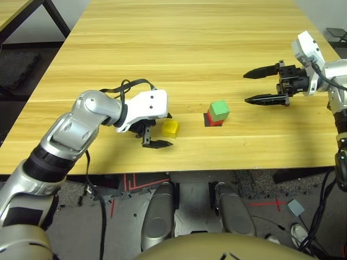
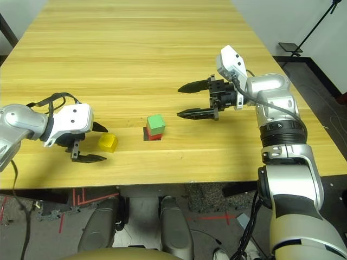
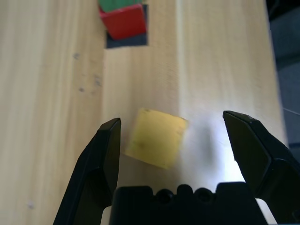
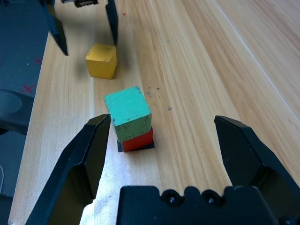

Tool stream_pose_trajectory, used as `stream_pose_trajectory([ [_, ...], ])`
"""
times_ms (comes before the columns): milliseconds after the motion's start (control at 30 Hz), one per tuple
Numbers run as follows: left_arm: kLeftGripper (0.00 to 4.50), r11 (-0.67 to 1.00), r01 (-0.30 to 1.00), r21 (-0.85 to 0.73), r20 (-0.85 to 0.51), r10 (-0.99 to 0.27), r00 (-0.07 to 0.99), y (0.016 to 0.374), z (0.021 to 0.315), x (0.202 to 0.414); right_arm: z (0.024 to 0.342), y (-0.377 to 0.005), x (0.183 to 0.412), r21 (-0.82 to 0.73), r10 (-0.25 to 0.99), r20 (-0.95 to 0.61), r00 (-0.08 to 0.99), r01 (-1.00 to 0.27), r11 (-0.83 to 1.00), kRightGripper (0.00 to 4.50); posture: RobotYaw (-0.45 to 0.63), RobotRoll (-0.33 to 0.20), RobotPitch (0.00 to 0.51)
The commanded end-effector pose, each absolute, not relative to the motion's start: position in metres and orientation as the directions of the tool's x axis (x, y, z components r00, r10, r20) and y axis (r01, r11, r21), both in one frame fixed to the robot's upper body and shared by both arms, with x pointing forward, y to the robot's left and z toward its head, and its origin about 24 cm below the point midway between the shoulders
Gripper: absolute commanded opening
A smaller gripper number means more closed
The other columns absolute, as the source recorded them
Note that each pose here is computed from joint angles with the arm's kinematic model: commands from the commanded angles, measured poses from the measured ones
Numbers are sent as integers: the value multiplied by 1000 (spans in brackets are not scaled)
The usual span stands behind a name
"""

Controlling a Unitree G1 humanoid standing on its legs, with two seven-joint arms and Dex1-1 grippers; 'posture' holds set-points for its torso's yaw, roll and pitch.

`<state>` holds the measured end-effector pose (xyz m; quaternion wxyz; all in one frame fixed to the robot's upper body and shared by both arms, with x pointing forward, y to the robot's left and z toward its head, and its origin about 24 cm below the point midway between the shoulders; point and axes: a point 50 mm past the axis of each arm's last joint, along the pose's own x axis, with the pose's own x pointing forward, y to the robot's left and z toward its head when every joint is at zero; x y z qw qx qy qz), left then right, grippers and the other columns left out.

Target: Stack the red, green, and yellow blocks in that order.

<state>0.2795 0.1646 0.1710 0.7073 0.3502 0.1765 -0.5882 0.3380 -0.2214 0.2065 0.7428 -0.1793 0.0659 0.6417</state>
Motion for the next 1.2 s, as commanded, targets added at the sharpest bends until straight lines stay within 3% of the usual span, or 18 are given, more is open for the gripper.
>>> stream_pose_trajectory([
  [33, 4455, 32, 957, 288, -678, -700, 227, 165, 163, 285, 209, -222, 336, -186, 926, -339, 164, -977, 105, 4500, 170, -18, 127],
  [467, 4455, 7, 969, 248, -706, -683, 186, 168, 140, 296, 209, -224, 331, -182, 925, -333, 181, -975, 125, 4500, 136, -16, 131],
  [567, 3875, 48, 970, 236, -687, -698, 202, 165, 142, 298, 208, -224, 330, -179, 926, -332, 182, -975, 128, 4500, 136, -15, 131],
  [767, 1907, 105, 974, 202, -682, -699, 217, 161, 154, 295, 208, -225, 331, -180, 924, -331, 189, -974, 135, 4500, 147, -11, 128],
  [1200, 1915, 237, 937, 255, -576, -741, 344, 125, 234, 301, 202, -224, 332, -170, 927, -330, 176, -977, 125, 4500, 168, 21, 116],
])
